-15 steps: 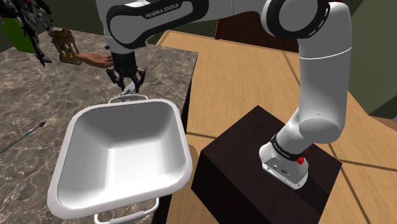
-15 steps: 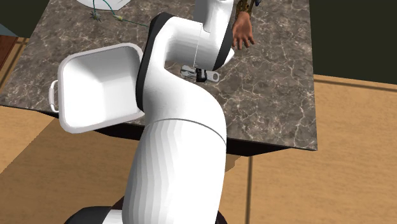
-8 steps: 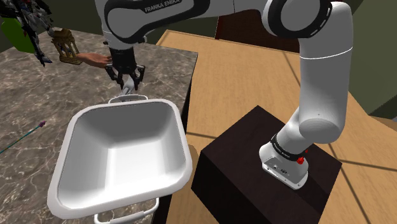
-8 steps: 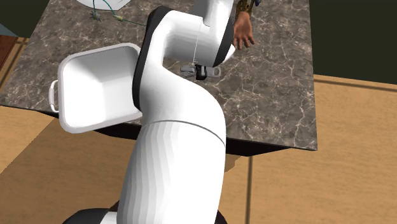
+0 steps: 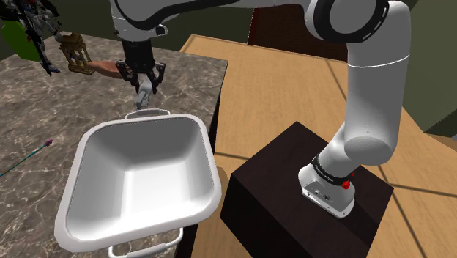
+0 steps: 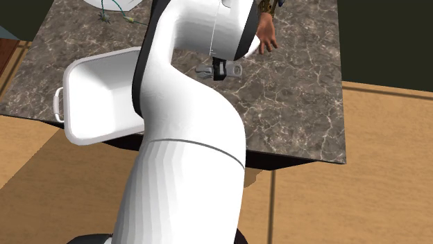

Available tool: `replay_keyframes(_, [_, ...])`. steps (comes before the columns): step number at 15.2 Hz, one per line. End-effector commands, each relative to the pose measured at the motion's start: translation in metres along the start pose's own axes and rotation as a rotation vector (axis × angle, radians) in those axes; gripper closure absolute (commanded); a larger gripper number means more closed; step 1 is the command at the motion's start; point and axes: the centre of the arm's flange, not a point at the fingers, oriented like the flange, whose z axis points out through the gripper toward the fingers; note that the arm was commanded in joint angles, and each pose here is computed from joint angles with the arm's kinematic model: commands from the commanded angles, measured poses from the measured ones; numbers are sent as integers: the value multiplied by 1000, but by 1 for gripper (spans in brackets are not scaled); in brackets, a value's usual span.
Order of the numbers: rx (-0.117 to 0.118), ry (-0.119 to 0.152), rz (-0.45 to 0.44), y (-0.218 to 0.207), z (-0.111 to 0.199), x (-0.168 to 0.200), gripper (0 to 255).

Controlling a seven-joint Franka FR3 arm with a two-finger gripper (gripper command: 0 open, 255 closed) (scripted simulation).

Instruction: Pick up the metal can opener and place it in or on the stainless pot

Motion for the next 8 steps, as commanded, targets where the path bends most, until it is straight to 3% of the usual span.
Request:
replay_keyframes(1, [0,0,0,0,-10,0,255])
replay_keyframes(8, [0,0,0,0,-46,-5,255])
